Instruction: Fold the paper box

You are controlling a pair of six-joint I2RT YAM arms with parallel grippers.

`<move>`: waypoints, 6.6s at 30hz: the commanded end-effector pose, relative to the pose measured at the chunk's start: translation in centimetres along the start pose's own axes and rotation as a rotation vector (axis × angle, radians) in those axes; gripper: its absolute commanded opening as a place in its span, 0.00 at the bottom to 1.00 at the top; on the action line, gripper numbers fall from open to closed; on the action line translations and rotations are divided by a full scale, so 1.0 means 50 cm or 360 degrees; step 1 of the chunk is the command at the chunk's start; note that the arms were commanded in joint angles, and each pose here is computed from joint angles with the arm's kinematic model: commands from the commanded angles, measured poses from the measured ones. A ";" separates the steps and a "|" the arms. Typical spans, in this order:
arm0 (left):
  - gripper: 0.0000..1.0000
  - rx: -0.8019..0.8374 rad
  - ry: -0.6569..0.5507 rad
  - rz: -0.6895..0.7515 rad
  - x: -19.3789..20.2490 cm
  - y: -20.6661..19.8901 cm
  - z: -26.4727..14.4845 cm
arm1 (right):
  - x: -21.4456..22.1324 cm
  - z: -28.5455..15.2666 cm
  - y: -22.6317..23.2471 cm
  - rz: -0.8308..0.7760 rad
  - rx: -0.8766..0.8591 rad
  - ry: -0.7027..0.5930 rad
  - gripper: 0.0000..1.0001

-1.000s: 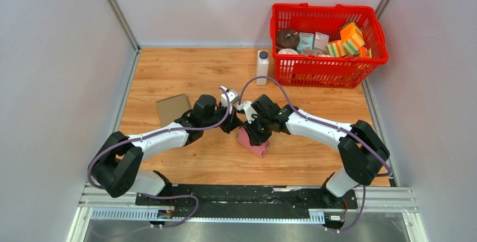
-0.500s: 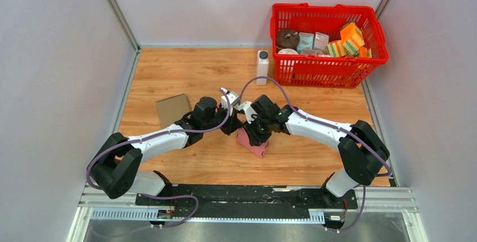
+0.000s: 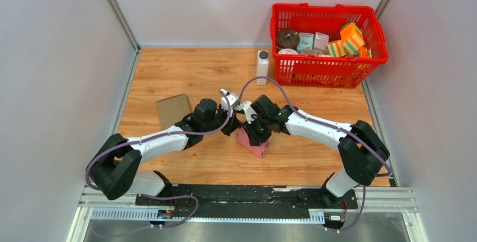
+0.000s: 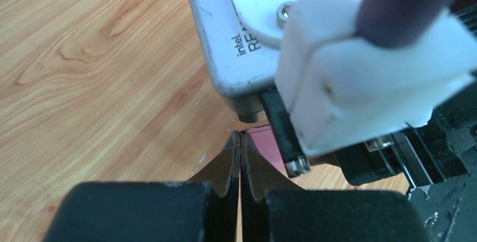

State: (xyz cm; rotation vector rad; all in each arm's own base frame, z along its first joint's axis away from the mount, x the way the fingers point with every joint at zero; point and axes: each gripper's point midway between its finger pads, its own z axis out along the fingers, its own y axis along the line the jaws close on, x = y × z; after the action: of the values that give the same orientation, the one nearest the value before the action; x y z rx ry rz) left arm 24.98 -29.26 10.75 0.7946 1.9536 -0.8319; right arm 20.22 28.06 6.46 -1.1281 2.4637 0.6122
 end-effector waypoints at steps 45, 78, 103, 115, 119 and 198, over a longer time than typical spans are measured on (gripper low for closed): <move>0.33 -0.0158 -0.0111 -0.0355 0.006 0.049 -0.039 | -0.119 0.011 -0.026 -0.0392 0.0295 -0.0283 0.17; 0.27 -0.0206 -0.0298 -0.0288 -0.086 0.062 -0.042 | -0.127 0.019 -0.015 -0.0381 0.0197 -0.0257 0.19; 0.00 -0.0364 -0.0161 -0.0133 0.007 0.102 -0.048 | -0.144 0.040 -0.016 -0.0442 0.0166 -0.0275 0.20; 0.00 -0.0351 -0.0153 -0.0174 0.040 0.095 -0.050 | -0.145 0.043 -0.044 -0.0371 0.0255 -0.0278 0.37; 0.00 -0.0345 -0.0156 -0.0184 0.046 0.094 -0.048 | -0.145 0.029 -0.040 -0.0283 0.0258 -0.0285 0.52; 0.00 -0.0331 -0.0105 -0.0207 0.060 0.088 -0.034 | -0.074 -0.078 -0.013 0.1375 0.0002 -0.0194 0.00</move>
State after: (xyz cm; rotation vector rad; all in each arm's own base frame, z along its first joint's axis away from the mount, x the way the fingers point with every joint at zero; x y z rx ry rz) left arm 28.09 -24.53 10.17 0.4638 1.9146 -0.6869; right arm 21.92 26.72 11.16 0.0146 2.7845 0.7988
